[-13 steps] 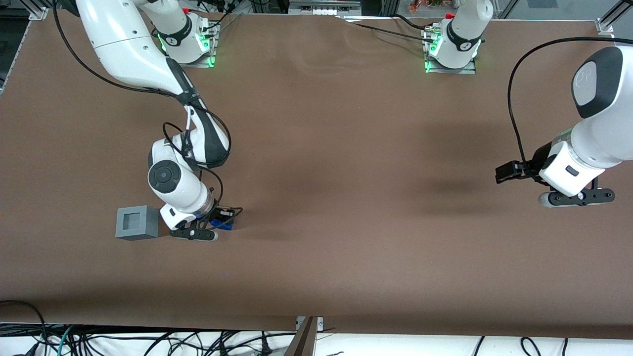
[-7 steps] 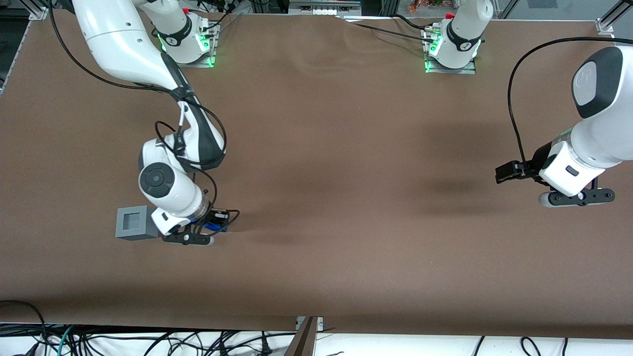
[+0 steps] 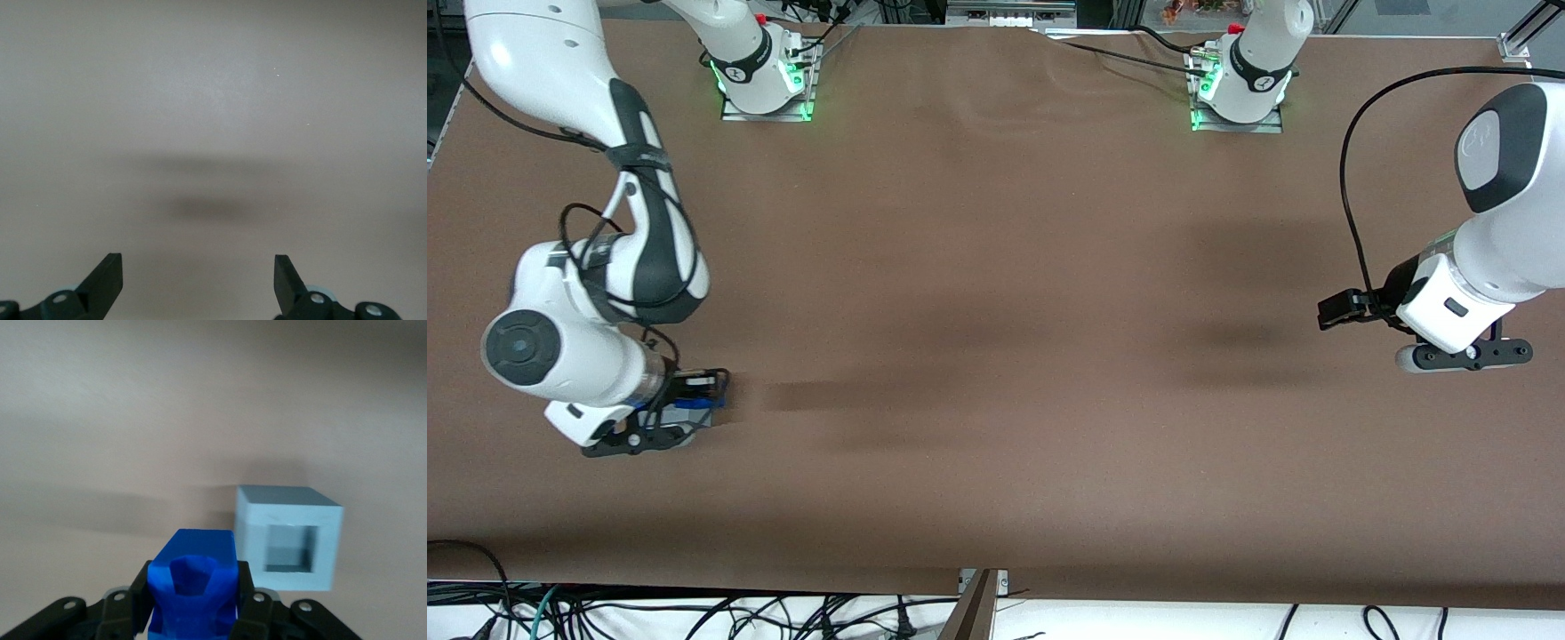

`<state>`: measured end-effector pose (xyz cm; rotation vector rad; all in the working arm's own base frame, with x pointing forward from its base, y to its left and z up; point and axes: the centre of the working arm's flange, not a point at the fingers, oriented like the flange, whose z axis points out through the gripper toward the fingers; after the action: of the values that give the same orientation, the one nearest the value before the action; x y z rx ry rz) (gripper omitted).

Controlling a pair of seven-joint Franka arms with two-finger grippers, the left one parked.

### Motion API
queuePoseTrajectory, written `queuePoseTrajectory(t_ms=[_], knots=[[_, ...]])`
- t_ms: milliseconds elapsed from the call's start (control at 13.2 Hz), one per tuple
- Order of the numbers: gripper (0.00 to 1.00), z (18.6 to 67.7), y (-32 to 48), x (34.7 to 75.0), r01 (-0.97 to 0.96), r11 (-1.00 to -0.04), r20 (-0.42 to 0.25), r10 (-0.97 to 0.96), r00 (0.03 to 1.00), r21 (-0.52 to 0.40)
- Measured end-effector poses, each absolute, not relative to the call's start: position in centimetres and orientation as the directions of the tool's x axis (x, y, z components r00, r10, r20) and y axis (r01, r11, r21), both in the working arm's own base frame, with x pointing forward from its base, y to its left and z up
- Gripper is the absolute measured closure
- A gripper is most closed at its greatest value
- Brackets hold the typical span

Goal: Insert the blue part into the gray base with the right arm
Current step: 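Carry the held blue part over the gray base's hole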

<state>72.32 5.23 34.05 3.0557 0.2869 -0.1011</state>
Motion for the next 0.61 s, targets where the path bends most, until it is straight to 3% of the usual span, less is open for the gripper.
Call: queuePoseTrajectory(t_ms=[607], knots=[[0.49,32.2,-3.6,72.0,0.27,-0.962,-0.118,0.264,0.957,0.04]])
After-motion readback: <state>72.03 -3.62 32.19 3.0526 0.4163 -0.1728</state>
